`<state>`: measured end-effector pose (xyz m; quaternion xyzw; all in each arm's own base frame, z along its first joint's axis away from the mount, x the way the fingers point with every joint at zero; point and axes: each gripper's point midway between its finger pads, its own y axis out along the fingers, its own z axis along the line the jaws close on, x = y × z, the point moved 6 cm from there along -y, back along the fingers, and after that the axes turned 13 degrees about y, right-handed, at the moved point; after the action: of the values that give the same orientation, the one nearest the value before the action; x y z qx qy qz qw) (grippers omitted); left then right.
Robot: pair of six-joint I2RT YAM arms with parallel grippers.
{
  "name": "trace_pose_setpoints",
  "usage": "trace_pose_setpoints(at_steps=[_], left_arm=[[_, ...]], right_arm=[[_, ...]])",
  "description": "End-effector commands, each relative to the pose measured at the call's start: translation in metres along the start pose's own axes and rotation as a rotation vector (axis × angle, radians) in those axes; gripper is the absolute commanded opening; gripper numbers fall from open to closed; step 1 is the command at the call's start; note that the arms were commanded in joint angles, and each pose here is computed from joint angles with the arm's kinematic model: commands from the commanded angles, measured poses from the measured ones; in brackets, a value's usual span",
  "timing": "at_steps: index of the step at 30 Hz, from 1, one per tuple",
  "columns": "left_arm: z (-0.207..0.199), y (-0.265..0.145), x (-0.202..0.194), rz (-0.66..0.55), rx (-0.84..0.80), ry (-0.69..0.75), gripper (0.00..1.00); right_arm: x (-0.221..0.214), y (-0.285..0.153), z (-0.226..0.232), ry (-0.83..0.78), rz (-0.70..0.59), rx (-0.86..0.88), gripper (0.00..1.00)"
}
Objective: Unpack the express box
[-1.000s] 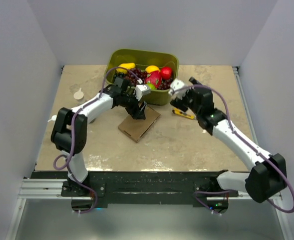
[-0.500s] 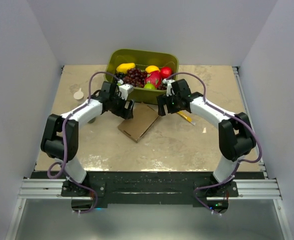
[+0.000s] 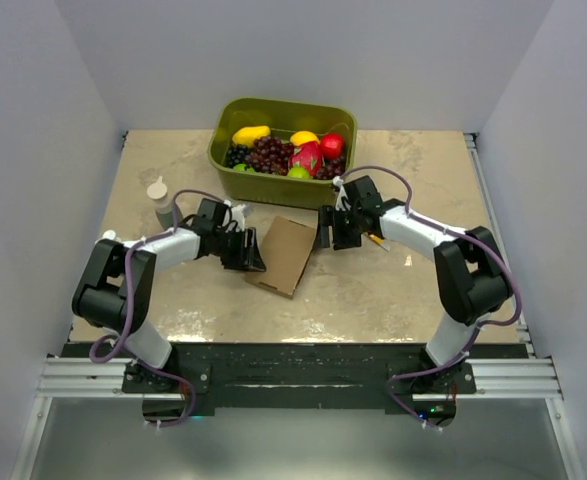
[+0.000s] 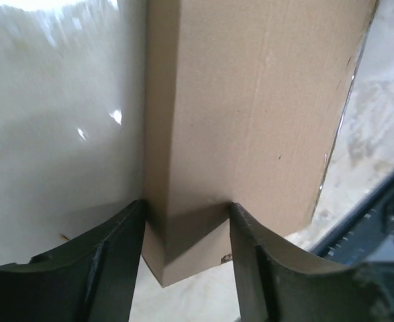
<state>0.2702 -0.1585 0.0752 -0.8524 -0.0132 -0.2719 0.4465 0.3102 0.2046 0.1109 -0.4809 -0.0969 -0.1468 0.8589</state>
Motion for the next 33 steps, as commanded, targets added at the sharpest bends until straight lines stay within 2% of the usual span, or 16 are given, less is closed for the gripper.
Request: trace_pose_setpoints(at_steps=[1,10,22,33], left_arm=[[-0.010,-0.003,-0.021,0.036,-0.038,-0.140,0.53],[-0.012,-0.008,-0.024,0.005,-0.033,-0.131,0.52],[-0.013,-0.008,-0.029,-0.013,-0.044,-0.125,0.50],[-0.007,-0.005,-0.036,0.006,-0.034,-0.138,0.42]], right_arm=[[-0.004,0.003,0.009,0.039,0.003,0.071,0.65],[-0.016,0.011,0.013,0.044,0.021,0.091,0.63],[-0.024,0.024,0.007,0.043,0.052,0.011,0.63],[-0.029,0.015,0.004,0.008,0.059,0.002,0.62]])
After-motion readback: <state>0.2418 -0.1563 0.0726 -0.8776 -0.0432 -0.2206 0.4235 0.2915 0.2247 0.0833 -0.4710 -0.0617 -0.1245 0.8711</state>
